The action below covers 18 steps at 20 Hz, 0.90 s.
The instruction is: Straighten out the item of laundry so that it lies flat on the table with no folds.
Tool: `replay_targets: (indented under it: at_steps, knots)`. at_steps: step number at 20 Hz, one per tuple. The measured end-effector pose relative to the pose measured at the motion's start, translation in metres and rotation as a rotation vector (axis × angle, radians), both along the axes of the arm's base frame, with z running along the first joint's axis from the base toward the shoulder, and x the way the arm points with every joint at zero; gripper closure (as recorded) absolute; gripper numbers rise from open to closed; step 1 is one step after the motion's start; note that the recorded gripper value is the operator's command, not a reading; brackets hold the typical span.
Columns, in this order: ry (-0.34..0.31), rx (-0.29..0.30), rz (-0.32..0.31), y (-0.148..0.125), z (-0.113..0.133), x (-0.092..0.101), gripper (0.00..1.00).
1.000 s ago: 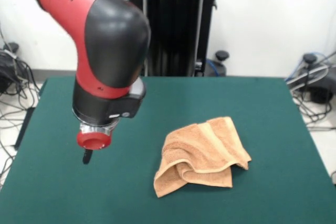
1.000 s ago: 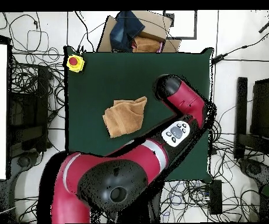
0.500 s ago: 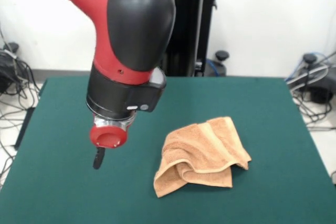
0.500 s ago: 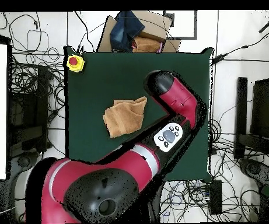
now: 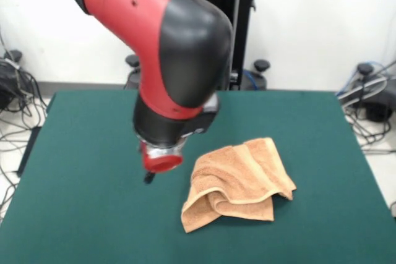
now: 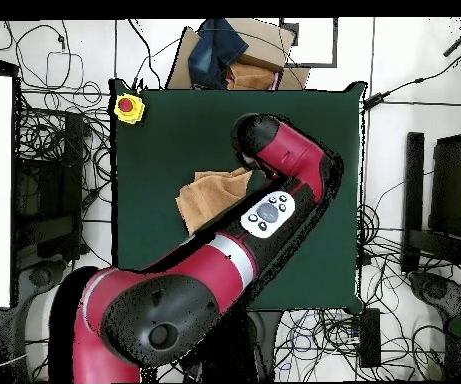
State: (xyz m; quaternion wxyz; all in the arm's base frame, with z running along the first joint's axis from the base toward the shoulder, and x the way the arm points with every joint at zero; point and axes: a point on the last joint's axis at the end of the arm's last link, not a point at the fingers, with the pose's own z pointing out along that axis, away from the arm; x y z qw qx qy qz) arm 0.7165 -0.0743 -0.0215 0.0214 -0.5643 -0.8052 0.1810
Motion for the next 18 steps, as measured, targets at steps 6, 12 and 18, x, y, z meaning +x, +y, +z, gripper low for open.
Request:
replay_targets:
  at_steps: [6,12,18]
  knots:
    - [0.186,-0.008,0.072,0.017,-0.009,-0.030,0.00]
    - [0.113,-0.134,0.209,0.000,-0.008,-0.021,0.00]
    - [0.065,-0.145,0.231,-0.015,-0.011,0.000,0.00]
